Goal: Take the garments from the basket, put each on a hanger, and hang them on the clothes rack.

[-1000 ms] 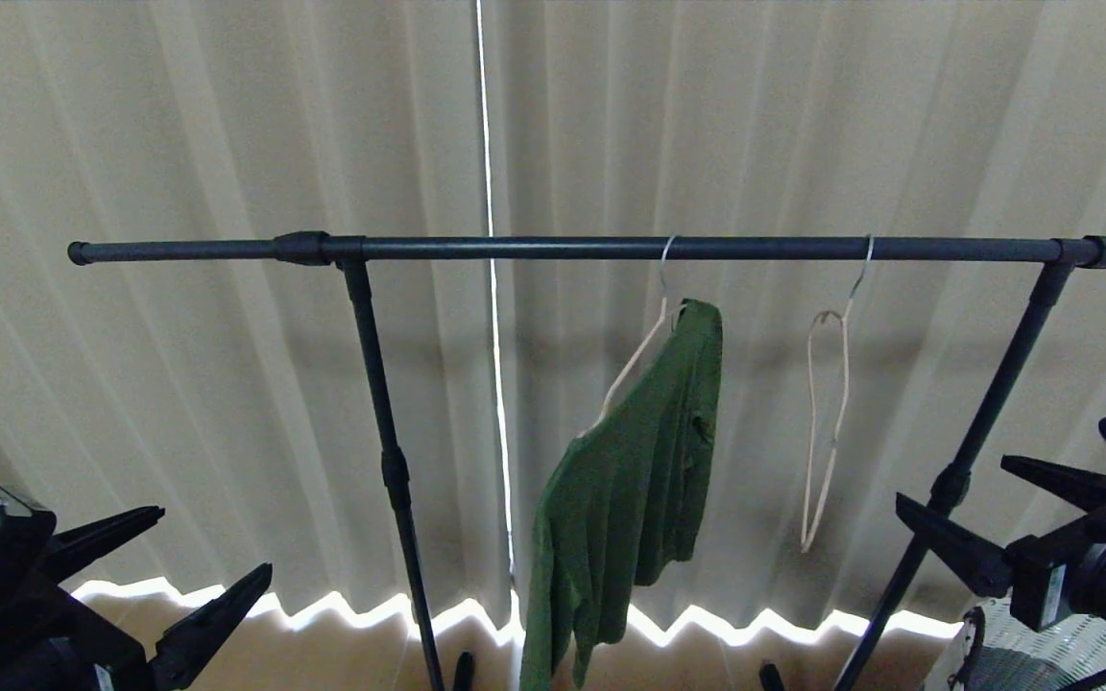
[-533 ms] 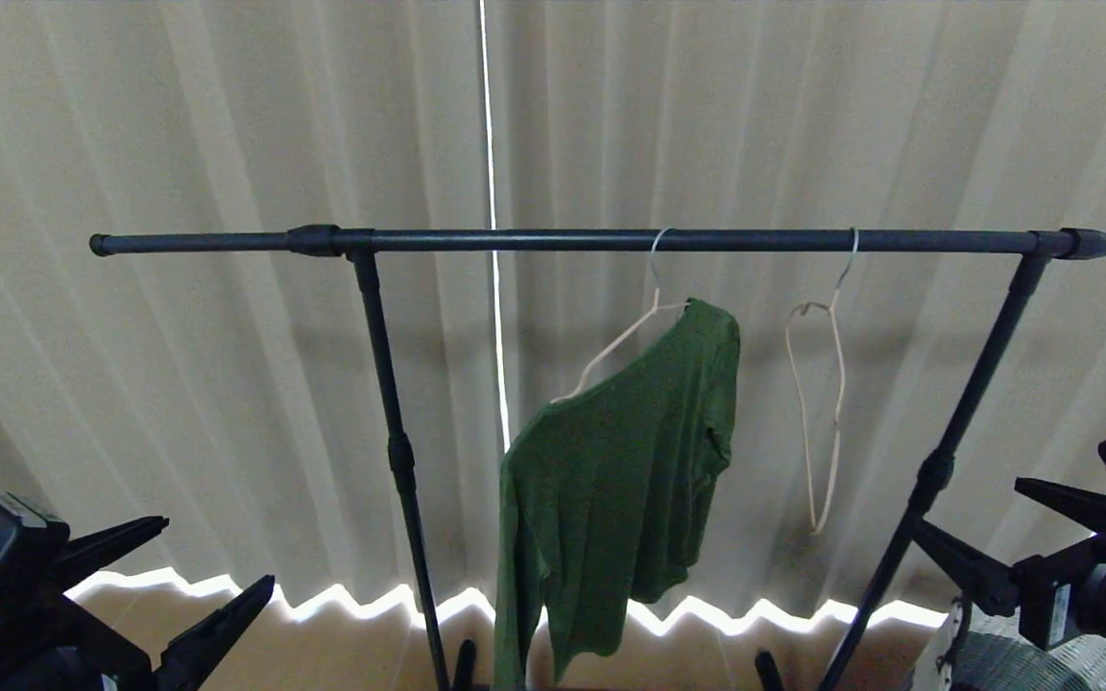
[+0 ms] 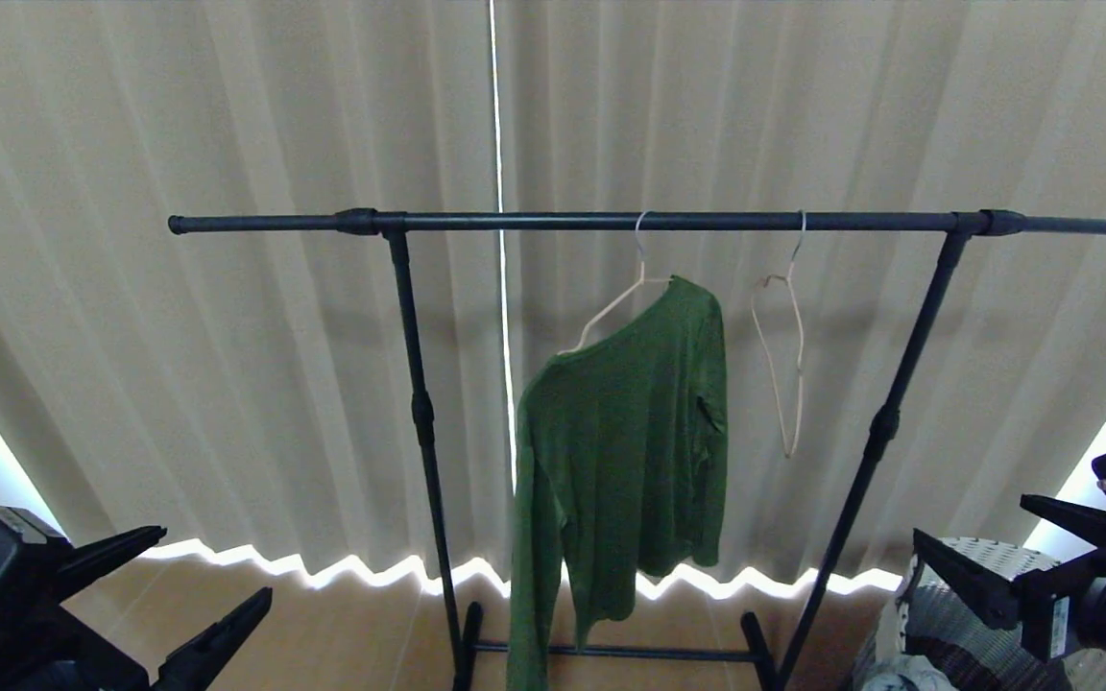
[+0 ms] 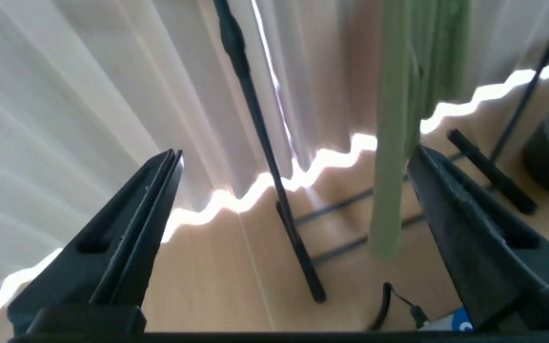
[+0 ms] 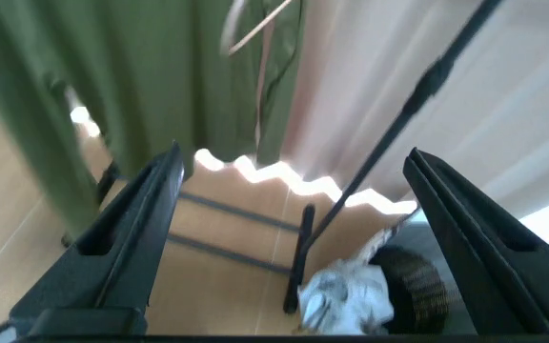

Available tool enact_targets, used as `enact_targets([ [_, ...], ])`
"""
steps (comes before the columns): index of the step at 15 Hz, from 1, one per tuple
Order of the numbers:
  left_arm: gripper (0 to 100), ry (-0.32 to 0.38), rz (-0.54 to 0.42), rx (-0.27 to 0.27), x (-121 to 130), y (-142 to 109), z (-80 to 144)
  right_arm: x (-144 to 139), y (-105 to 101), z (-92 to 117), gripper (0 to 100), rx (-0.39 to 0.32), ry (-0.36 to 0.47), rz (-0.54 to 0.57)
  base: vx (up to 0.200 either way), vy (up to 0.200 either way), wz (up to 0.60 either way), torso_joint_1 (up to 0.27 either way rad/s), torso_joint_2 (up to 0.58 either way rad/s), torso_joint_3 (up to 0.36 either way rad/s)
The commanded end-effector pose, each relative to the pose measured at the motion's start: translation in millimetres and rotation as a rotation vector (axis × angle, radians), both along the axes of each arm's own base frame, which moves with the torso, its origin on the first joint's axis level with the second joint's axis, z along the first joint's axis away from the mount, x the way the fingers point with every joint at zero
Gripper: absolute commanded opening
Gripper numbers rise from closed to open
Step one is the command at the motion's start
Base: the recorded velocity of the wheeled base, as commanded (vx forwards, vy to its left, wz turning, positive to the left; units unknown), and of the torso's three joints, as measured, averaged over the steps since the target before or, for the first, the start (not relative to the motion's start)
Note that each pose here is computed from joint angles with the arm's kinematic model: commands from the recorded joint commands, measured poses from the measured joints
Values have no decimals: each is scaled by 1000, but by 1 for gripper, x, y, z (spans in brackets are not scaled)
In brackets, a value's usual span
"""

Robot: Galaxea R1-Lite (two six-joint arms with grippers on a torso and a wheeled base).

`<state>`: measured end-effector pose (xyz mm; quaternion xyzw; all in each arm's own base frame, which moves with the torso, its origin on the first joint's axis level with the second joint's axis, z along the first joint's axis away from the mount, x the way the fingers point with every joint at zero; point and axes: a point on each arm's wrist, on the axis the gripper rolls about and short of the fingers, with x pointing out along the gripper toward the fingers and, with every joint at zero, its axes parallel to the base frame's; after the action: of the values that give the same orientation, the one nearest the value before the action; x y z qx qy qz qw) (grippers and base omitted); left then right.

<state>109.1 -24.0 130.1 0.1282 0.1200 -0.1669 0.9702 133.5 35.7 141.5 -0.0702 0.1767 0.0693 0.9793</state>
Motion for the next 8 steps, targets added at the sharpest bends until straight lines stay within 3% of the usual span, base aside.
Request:
enact_targets([
  [1,100,18,2,3,4,-1,-1,3,1,-4,100,-8,26,-1,0,0,0,0,0,0],
  [8,100,12,-1,11,2,0,-2,-1,-2,-10,100,-44,36,1,0,0,0,0,0,0],
])
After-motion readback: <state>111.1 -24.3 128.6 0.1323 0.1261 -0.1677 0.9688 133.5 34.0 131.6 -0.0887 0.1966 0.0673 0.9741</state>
